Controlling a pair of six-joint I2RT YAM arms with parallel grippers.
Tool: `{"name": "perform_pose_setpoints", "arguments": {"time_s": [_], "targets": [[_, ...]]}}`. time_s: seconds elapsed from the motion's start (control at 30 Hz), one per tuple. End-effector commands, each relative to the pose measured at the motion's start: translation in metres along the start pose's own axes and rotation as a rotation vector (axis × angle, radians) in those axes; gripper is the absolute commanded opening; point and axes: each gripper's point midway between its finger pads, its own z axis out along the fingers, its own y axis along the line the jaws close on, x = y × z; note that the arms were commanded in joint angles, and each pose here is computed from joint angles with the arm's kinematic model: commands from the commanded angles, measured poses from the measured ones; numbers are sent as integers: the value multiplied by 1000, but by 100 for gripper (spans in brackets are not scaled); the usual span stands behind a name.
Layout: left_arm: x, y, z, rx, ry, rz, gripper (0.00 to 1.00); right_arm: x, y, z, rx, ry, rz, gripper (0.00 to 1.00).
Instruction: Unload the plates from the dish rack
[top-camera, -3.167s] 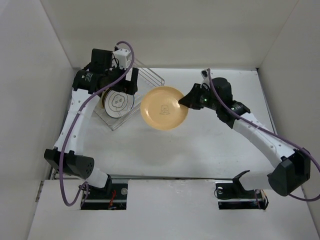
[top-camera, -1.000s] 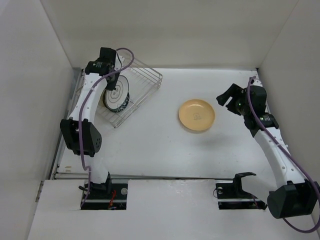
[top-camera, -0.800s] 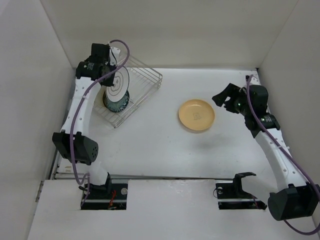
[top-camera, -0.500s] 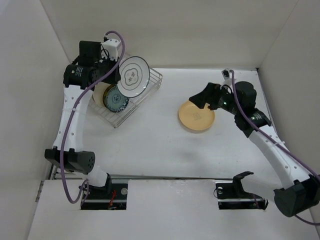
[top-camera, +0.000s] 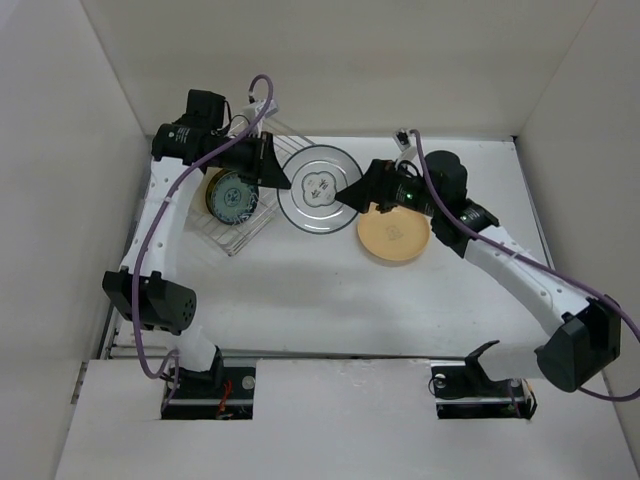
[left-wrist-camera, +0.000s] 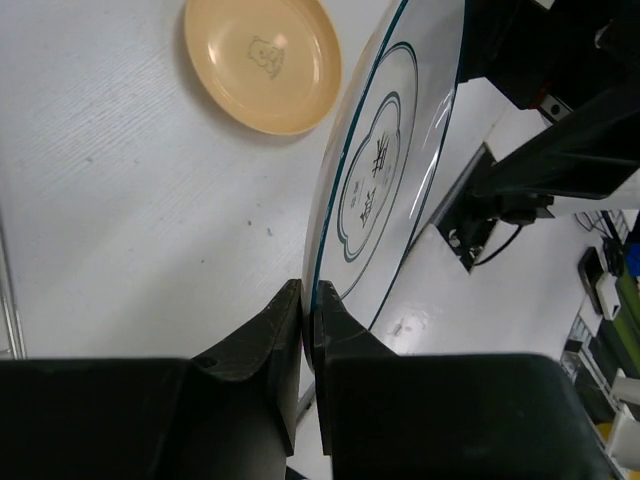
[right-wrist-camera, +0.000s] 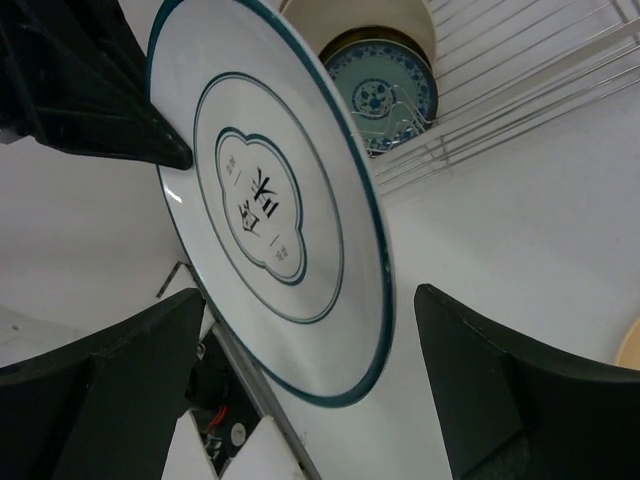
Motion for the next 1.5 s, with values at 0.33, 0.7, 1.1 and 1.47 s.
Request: {"name": "perform_pose_setpoints", "arguments": {"time_s": [0.33,0.7,1.1,1.47], "targets": [[15,-23,3,148,55,-23,0,-21,25,-1,-101,-72,-25,14],[0,18,-7,-140,10,61,100,-58,14,-22,56,-214,94,0],[-21,139,-111,-981,-130,2,100,-129,-165,-113,637,-652,441,0],[15,184,-113,-1131,38,27,100,-159,-307,-209,935,-913,545,0]]}}
